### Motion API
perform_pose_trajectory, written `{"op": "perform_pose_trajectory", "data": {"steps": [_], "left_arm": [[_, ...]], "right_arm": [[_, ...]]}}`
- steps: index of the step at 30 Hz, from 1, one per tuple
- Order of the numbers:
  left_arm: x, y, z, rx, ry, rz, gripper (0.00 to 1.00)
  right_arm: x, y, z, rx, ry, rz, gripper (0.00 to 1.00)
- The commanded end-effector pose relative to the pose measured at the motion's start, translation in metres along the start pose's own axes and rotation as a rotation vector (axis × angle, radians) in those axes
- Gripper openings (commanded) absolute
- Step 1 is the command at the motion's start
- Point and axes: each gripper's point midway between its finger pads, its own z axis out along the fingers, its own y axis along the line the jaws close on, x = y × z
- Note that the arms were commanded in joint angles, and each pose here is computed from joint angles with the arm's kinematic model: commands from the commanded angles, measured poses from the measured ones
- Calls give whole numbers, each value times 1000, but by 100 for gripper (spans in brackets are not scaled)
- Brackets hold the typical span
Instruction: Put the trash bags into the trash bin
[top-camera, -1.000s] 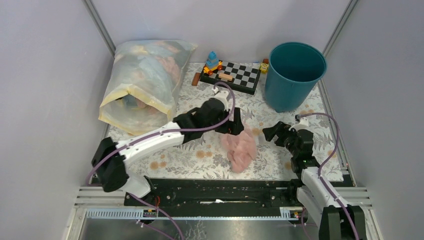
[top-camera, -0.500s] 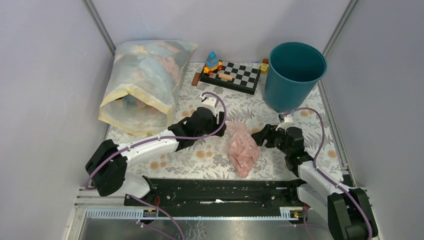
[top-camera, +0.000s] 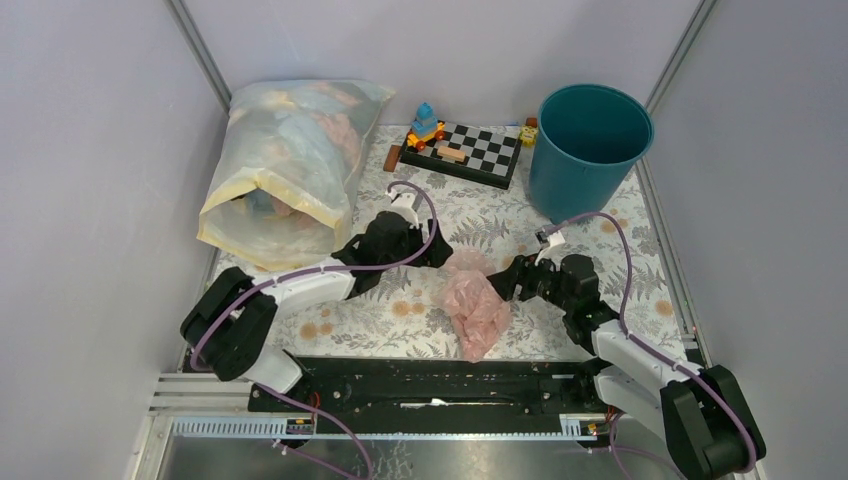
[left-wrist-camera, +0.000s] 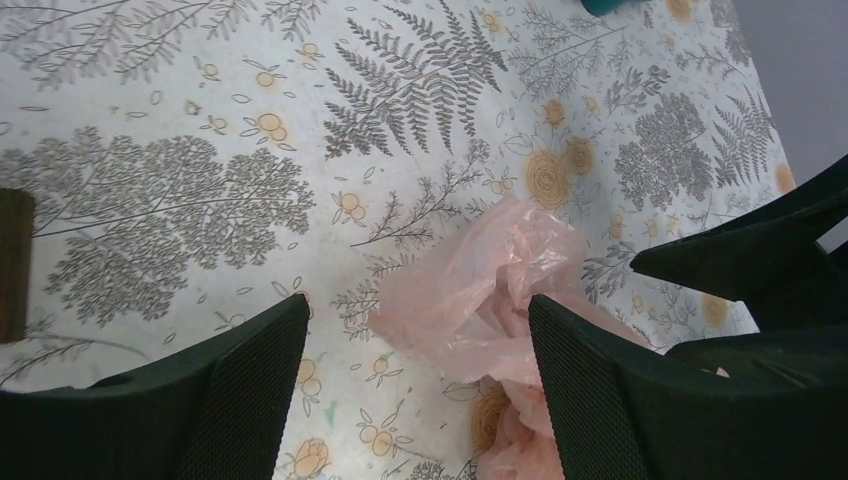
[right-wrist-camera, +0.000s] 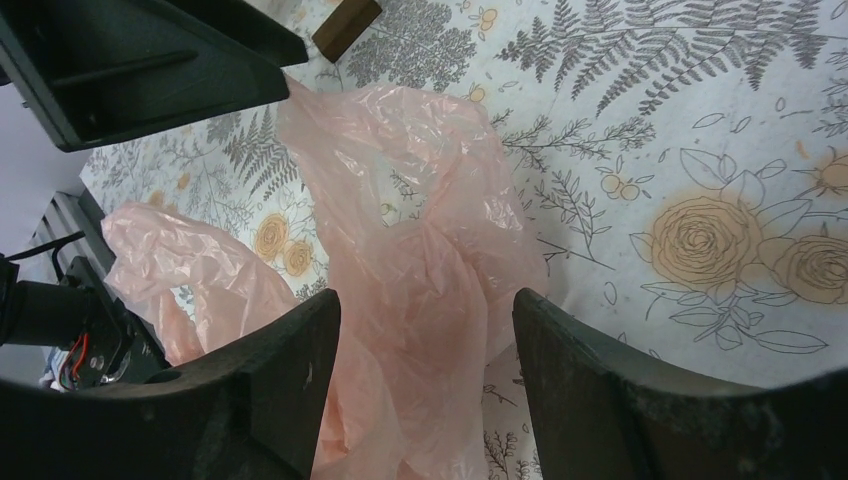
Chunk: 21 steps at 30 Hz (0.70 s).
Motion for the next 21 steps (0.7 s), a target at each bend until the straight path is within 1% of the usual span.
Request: {"op": "perform_pose_trajectory", "data": {"steps": [1, 7, 8, 9, 11, 12, 13, 16, 19, 21], "left_arm": [[-7, -16, 15, 93, -6, -25, 81], [15, -5, 32, 58, 89, -53, 65], [21, -5, 36, 65, 114, -58, 59], [25, -4, 39, 67, 139, -67, 45], [28, -5, 43, 69, 163, -70, 9], [26, 0, 43, 43, 156, -69, 0], [22, 5, 40, 12, 134, -68, 0], [5, 25, 21, -92, 15, -63, 0], [-18, 43, -8, -184, -142, -68, 0], [-35, 41, -29, -170, -249, -89, 0]], "right_arm": [[-20, 15, 6, -53, -38, -70, 70], [-19, 14, 7, -44, -31, -72, 71], [-19, 13, 7, -38, -32, -71, 71], [-19, 12, 7, -31, -33, -71, 74], [-20, 7, 6, 6, -42, -65, 80], [-21, 2, 5, 32, -50, -60, 82], [-23, -2, 3, 63, -57, -57, 85], [-31, -18, -1, 175, -88, -24, 92], [-45, -24, -6, 276, -91, 89, 94], [-56, -12, -9, 278, -69, 162, 95]]}}
